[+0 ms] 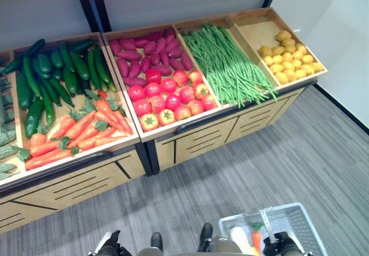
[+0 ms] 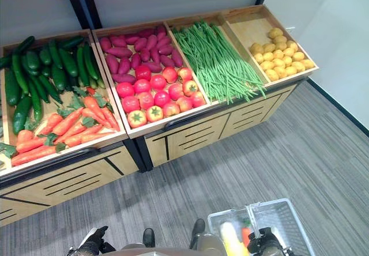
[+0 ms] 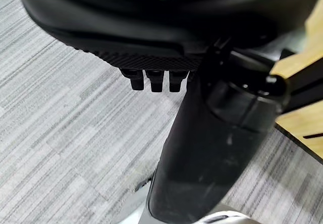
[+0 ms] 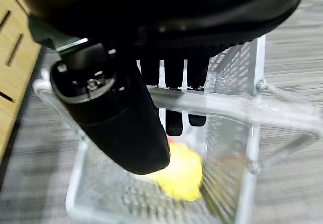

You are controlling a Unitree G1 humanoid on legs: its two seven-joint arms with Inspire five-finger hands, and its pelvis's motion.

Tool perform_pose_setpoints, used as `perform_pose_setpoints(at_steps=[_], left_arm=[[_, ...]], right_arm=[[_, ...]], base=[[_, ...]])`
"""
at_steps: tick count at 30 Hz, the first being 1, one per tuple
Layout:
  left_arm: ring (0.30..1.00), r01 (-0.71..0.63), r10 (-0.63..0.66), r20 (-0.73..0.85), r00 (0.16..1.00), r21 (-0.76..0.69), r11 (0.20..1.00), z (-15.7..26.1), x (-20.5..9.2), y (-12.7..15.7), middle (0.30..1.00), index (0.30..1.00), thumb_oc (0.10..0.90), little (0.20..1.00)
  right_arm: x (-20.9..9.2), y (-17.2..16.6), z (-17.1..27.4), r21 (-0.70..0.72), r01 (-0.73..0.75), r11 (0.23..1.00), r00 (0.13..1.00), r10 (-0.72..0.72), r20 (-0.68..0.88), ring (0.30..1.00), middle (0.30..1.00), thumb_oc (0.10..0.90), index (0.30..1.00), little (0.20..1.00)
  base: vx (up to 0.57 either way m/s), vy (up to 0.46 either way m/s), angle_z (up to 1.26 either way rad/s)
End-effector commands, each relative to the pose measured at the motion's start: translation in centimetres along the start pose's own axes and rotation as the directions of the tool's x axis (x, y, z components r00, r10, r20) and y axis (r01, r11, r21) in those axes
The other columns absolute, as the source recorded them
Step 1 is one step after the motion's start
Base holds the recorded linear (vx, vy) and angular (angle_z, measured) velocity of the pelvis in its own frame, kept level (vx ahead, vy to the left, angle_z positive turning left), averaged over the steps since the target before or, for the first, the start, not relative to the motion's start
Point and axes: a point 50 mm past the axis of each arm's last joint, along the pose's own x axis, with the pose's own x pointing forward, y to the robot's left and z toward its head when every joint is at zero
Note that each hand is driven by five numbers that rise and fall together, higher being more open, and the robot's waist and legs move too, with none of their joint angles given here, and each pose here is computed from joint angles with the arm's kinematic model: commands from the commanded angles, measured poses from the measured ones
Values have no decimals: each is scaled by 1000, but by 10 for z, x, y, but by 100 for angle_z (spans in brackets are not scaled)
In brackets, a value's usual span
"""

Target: Get the vegetables into the basket

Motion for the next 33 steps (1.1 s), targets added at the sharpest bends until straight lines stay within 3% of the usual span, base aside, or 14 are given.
perform_pose_setpoints(at_steps=[1,15,33], left_arm=[[1000,-50,50,46,998,2,999,11,3,16,1000,1000,900,1000],[1000,-104,98,-61,993,-110,988,-6,4,26,1000,1000,900,1000],[1000,-24,18,-83,996,-70,997,-16,-2,-1,1000,1000,900,1000]], right_arm=[[4,-19,13,-19,66,998,997,-66,40,300,300,400,300,300],[2,-8,6,-25,28,999,1000,-27,14,300,300,400,300,300],[3,-20,-6,-70,39,997,999,-40,-8,300,300,400,300,300]], base=[[-21,89,8],[6,-80,34],[15,-69,-2]])
